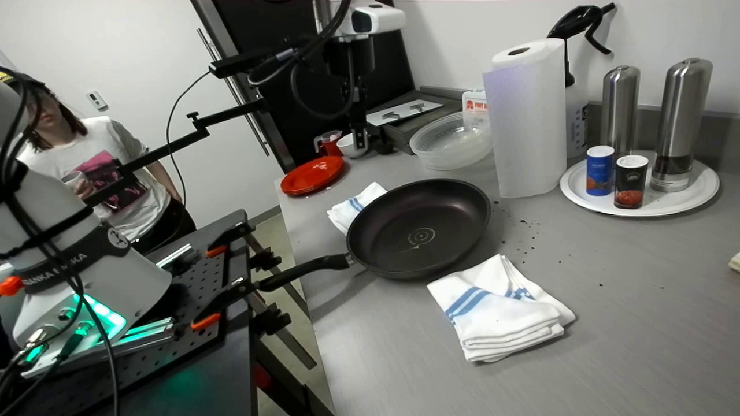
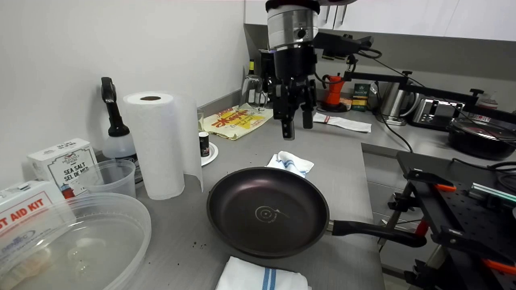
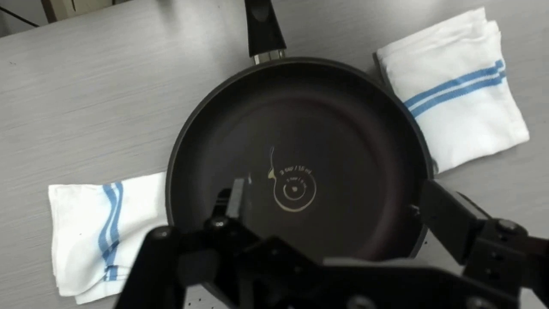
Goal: Use the tea towel on the right to wipe the pan
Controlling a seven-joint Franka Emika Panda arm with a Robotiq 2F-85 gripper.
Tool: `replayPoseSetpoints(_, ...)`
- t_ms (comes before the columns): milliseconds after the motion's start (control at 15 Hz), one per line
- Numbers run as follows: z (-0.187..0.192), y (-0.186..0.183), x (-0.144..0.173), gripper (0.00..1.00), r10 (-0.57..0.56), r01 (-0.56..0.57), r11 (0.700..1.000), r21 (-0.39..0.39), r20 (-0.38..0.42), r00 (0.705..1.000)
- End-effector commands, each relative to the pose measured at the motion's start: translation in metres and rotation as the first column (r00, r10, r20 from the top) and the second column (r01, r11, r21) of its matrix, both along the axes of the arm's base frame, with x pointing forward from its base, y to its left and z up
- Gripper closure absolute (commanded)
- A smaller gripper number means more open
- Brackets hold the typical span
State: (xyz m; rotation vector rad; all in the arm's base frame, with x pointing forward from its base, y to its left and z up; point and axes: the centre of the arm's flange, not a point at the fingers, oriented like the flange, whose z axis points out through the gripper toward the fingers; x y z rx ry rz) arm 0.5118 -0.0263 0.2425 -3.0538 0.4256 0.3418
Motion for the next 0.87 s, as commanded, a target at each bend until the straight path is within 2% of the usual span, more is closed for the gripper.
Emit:
replayPoseSetpoints(0, 0.007, 0.033, -0.035, 0.0, 0.089, -0.088, 0.996, 0.004, -0.022, 0.996)
replayPoseSetpoints(67, 0.006, 0.039, -0.041, 0.0, 0.1, -0.099, 0.995, 0.025, -0.032, 0.994)
replayPoseSetpoints(133, -0.003, 0.03, -0.02, 0.0, 0.059, -0.059, 0.998, 0.009, -0.024, 0.998)
replayPoseSetpoints(333, -0.003, 0.039, -0.031, 0.0, 0.08, -0.079, 0.997, 0.013, -0.034, 0.996)
replayPoseSetpoints(800, -0.003, 0.038, -0.032, 0.0, 0.081, -0.081, 0.997, 0.014, -0.033, 0.996)
